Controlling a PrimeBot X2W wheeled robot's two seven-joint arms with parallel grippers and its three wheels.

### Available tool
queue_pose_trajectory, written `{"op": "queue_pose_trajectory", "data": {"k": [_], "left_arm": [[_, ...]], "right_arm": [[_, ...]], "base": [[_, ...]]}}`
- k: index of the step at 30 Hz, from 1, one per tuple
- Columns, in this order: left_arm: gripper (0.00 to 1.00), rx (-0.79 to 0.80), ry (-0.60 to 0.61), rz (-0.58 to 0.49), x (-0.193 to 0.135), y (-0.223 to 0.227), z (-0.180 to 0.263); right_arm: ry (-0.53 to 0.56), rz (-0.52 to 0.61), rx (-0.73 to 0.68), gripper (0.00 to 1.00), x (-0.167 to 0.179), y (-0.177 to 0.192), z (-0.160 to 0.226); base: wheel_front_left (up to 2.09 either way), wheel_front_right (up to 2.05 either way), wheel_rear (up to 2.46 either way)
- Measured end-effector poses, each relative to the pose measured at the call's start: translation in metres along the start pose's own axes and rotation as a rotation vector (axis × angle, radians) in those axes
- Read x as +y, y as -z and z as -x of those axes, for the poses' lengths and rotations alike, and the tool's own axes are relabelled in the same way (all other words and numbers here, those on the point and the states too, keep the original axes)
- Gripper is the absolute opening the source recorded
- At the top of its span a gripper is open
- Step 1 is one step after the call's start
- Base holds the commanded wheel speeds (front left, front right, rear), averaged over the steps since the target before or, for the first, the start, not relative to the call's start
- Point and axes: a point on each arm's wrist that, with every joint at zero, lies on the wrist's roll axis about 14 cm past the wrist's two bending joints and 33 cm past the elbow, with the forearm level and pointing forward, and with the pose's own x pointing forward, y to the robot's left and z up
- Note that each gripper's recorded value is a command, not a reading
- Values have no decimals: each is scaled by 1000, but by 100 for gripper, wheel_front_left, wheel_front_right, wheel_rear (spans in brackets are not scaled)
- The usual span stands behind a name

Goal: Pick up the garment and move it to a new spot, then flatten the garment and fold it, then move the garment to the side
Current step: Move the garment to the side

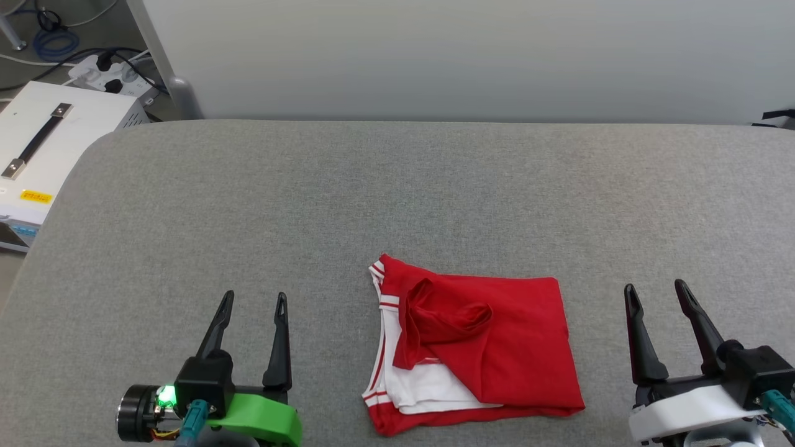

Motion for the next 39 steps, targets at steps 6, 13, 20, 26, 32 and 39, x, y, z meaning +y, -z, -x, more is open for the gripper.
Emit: {"op": "queue_pose_trajectory", "data": {"k": [6, 13, 20, 26, 32, 39], "left_arm": [[100, 13, -1, 2, 0, 4, 1], [100, 36, -2, 5, 0, 12, -1], [100, 51, -8, 7, 1, 17, -2], [100, 57, -14, 7, 3, 19, -5], [100, 68, -22, 5, 5, 23, -8], [100, 84, -23, 11, 5, 29, -14]], "right_arm": [[-15, 40, -73, 100, -10, -23, -24], [-97, 92, -121, 100, -16, -57, -69], [-227, 84, 118, 100, 1, -46, -99], [-345, 48, 583, 100, 15, 23, -82], [-422, 5, 904, 100, 22, 69, -48], [-463, -56, 1094, 100, 31, 112, -22]], "base": [[0, 0, 0], [0, 0, 0], [0, 0, 0], [0, 0, 0], [0, 0, 0], [0, 0, 0]]}}
